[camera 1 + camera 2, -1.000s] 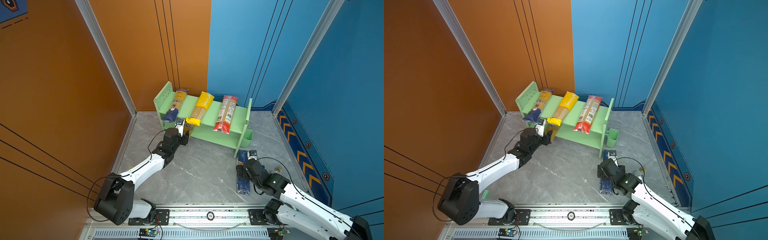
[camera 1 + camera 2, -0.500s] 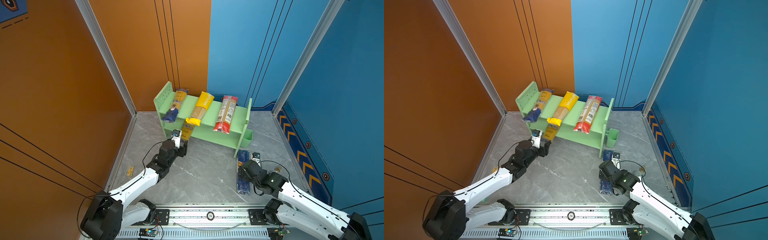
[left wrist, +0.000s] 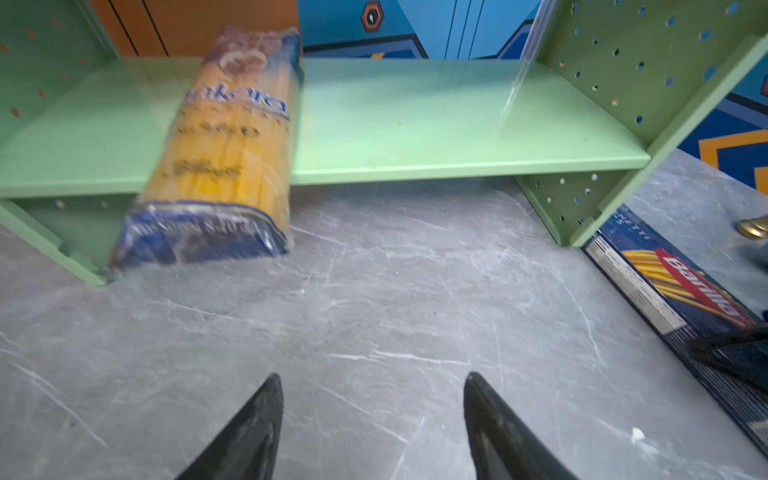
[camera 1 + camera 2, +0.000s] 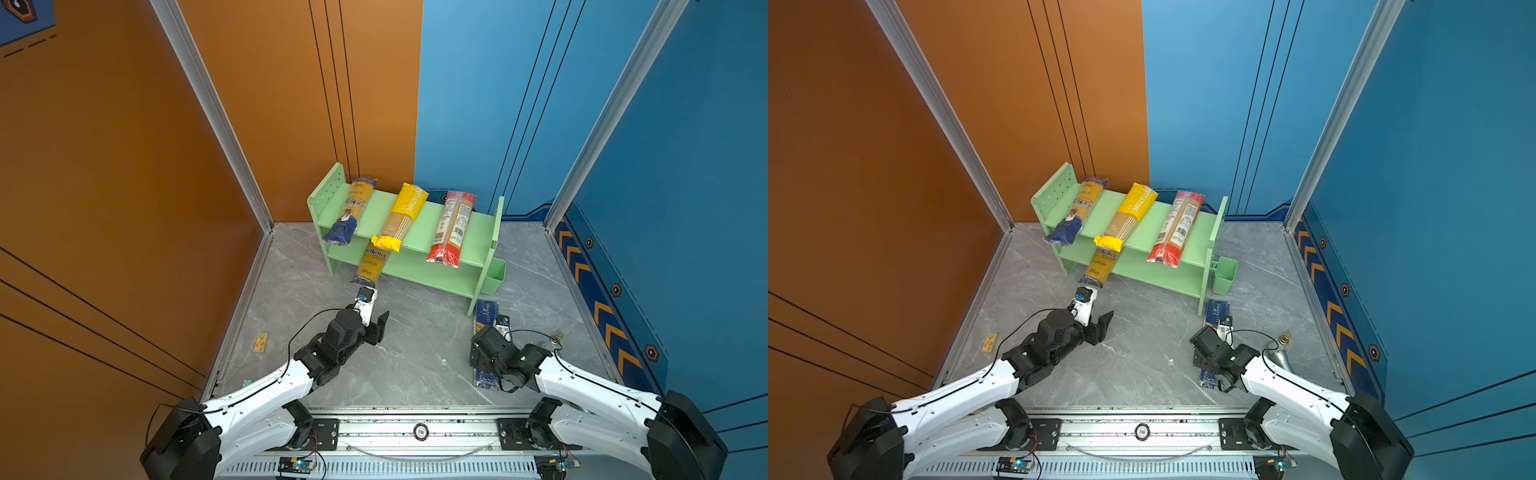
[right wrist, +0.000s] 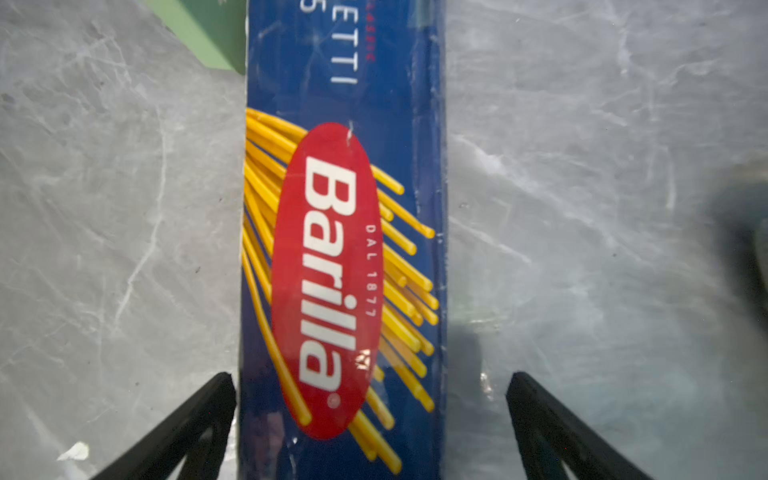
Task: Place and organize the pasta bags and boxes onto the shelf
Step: 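Grasp the blue Barilla box with the right gripper and lift it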
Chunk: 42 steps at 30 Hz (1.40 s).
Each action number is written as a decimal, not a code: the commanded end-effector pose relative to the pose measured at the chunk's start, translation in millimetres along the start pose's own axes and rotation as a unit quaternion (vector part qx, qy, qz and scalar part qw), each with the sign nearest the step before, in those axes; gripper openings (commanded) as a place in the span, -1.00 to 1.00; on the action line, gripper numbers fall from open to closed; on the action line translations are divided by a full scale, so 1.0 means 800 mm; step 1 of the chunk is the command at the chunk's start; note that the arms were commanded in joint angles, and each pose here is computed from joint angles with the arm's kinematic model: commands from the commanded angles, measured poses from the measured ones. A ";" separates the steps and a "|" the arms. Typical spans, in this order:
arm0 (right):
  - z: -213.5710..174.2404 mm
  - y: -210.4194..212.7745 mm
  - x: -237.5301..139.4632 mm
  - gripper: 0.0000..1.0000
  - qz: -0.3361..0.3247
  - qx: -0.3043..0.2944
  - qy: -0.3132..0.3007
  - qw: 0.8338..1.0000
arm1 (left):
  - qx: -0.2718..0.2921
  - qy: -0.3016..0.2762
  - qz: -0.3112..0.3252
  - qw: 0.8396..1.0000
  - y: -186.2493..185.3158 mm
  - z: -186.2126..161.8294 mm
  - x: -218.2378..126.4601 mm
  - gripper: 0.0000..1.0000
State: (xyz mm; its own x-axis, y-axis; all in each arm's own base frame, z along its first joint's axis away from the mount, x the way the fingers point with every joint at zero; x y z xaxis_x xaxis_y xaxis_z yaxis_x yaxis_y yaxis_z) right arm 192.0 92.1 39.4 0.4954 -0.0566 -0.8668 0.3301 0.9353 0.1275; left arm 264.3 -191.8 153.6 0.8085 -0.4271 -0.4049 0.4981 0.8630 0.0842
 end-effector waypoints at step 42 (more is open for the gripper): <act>-0.013 0.071 -0.046 1.00 0.153 -0.046 0.069 0.985 | 0.083 0.081 -0.141 0.983 -0.136 -0.065 0.009 0.96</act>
State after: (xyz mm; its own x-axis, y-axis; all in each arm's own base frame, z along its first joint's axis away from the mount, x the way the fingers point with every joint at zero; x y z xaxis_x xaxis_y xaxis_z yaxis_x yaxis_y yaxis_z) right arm 193.9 171.8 75.0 0.4605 0.3088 -0.8322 0.0876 0.9171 0.3888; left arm 196.7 -259.7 80.5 0.5623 -0.5627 -0.6059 0.7410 0.6681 0.0672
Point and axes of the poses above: each gripper's point midway between its finger pads, its own x axis out along the fingers, its own y axis along the line the jaws close on, z = x × y, the point moved 1 cm from there along -x, back along the fingers, and after that the axes turned 10 degrees about x, right-handed, at the moved point
